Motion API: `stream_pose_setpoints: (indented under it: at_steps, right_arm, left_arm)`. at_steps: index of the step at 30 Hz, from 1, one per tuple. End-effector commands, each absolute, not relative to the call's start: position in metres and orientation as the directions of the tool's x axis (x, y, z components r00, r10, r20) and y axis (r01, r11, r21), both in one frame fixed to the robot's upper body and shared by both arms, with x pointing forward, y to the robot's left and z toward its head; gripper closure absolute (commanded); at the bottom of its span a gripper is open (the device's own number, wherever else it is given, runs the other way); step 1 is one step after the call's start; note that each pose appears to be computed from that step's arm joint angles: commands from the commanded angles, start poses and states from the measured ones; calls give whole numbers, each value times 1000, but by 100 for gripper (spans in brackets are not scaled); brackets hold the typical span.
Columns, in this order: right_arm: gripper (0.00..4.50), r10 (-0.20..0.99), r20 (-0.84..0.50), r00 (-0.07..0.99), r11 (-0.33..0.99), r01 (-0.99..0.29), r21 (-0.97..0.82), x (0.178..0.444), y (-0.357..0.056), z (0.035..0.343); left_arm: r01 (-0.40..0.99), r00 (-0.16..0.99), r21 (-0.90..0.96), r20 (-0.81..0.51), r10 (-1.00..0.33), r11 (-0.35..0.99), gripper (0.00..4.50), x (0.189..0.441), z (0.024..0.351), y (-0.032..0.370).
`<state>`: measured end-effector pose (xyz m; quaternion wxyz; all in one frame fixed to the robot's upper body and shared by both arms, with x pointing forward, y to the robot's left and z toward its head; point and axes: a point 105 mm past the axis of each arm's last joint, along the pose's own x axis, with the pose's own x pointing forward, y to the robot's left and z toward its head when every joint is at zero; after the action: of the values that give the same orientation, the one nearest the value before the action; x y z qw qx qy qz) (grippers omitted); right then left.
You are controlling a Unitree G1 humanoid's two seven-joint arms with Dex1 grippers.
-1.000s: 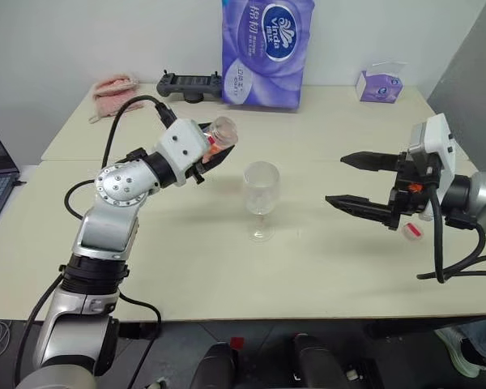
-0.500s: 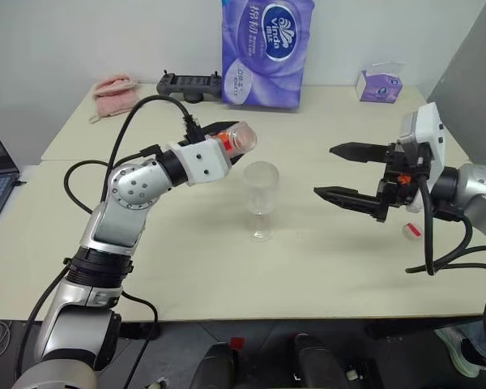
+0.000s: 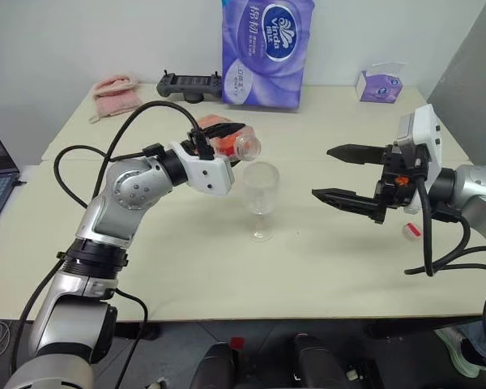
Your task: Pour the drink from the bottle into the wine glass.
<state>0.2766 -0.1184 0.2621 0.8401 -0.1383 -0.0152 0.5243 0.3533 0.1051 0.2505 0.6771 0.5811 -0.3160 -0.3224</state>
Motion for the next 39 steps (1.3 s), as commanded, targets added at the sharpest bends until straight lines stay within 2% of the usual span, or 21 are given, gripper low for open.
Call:
stream_pose_setpoints:
  at_steps: [1,21,39]
  right_arm:
    - [0,892,-93,442,398,-867,-299,272,-115,273]
    - [0,888,-120,445,399,-873,-280,275,-113,267]
    - [0,891,-113,440,396,-873,-283,276,-109,265]
  left_arm:
    - [-42,570,995,96,-816,87,263,350,271,104]
    - [-152,564,988,81,-822,-6,263,360,282,104]
    - [-216,516,976,88,-852,-30,263,357,289,99]
